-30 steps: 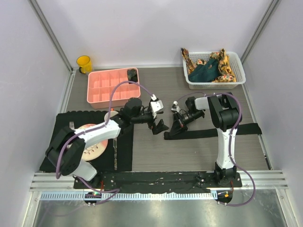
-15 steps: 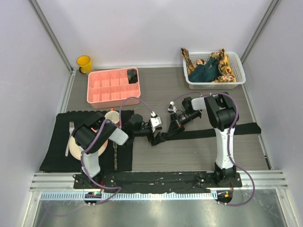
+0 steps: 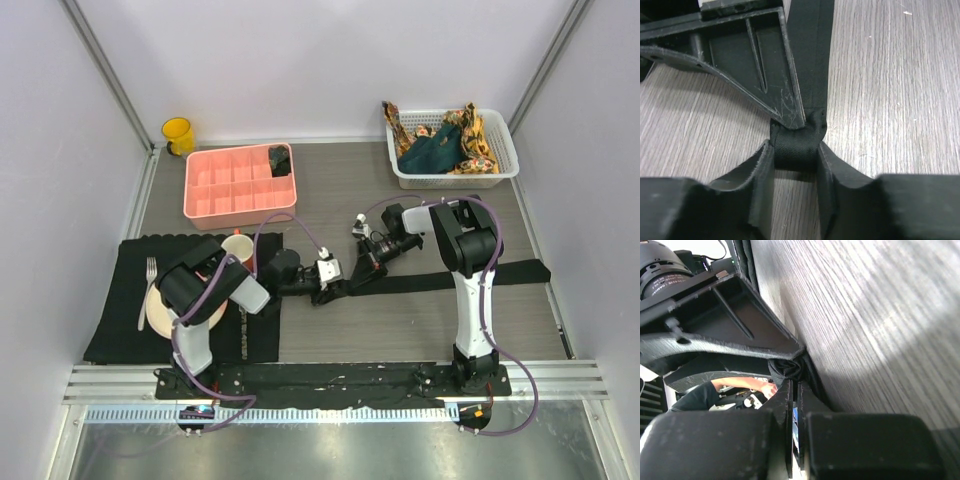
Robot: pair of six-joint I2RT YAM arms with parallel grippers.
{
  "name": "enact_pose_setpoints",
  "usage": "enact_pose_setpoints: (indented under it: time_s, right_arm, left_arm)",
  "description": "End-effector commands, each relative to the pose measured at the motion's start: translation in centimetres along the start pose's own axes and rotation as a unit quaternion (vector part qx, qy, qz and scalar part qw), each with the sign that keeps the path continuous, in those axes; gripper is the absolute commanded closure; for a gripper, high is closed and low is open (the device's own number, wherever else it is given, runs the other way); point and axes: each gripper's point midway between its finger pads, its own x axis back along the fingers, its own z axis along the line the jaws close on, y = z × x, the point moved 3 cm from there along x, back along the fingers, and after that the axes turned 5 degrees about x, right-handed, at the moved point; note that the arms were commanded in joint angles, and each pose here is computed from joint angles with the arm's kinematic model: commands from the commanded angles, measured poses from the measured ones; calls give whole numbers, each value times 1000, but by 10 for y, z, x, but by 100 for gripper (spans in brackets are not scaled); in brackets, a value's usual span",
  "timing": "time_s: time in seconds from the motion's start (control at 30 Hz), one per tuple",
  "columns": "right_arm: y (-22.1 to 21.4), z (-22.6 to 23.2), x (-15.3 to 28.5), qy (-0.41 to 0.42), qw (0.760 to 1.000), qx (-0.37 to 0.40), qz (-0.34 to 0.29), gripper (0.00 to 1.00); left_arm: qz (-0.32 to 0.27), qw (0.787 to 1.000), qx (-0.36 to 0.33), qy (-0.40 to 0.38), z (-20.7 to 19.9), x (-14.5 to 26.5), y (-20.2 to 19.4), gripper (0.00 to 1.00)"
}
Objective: Roll the ties
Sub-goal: Roll the tie at the center of the board.
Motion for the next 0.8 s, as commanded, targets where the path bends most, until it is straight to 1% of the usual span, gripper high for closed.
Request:
enact_pose_setpoints:
  time_s: [0.0, 0.03, 0.07, 0.1, 0.13, 0.17, 0.23, 0.27, 0.33, 0.37, 0.43, 0.47, 0.57, 0.63, 0.77]
  right_arm:
    - [8, -33, -5, -93, 995, 37, 0, 94]
    - [9, -32, -3, -102, 994, 33, 0, 93]
    - [7, -30, 0, -110, 994, 26, 3, 87]
    - [12, -25, 7, -129, 991, 32, -2, 82]
    - [14, -23, 12, -136, 990, 27, -7, 76]
    - [13, -18, 16, -140, 990, 20, -6, 65]
    - [18, -7, 28, -154, 988, 25, -19, 57]
    - [16, -3, 32, -159, 987, 14, -17, 53]
    - [19, 11, 38, -158, 987, 16, -22, 53]
    - [18, 17, 40, -156, 988, -1, -24, 53]
    - [18, 29, 40, -142, 989, -11, -33, 53]
    - [19, 34, 40, -136, 990, -25, -39, 53]
    - [20, 41, 38, -126, 990, -41, -45, 57]
    - [22, 45, 36, -115, 991, -59, -48, 60]
    - [23, 43, 30, -110, 989, -83, -45, 60]
  left_arm:
    - [82, 997, 0, -9, -12, 6, -30, 72]
    - [96, 995, -2, 5, -8, 7, -30, 79]
    - [99, 995, -12, 13, -3, 7, -20, 82]
    - [131, 991, 0, 16, -5, 13, -29, 86]
    - [146, 989, 0, 26, -2, 16, -29, 86]
    - [166, 986, 2, 28, -2, 21, -28, 87]
    - [190, 981, -6, 37, 0, 26, -27, 88]
    - [211, 977, 0, 35, -1, 29, -28, 88]
    - [229, 973, -5, 39, 0, 31, -25, 88]
    - [248, 968, -3, 47, 2, 33, -23, 88]
    - [254, 966, 2, 46, 0, 31, -19, 88]
    - [266, 963, -2, 53, 2, 30, -16, 88]
    - [295, 954, 1, 57, 1, 25, -15, 88]
    - [303, 951, -2, 60, 2, 21, -13, 88]
    - [327, 943, 2, 65, 3, 21, -13, 88]
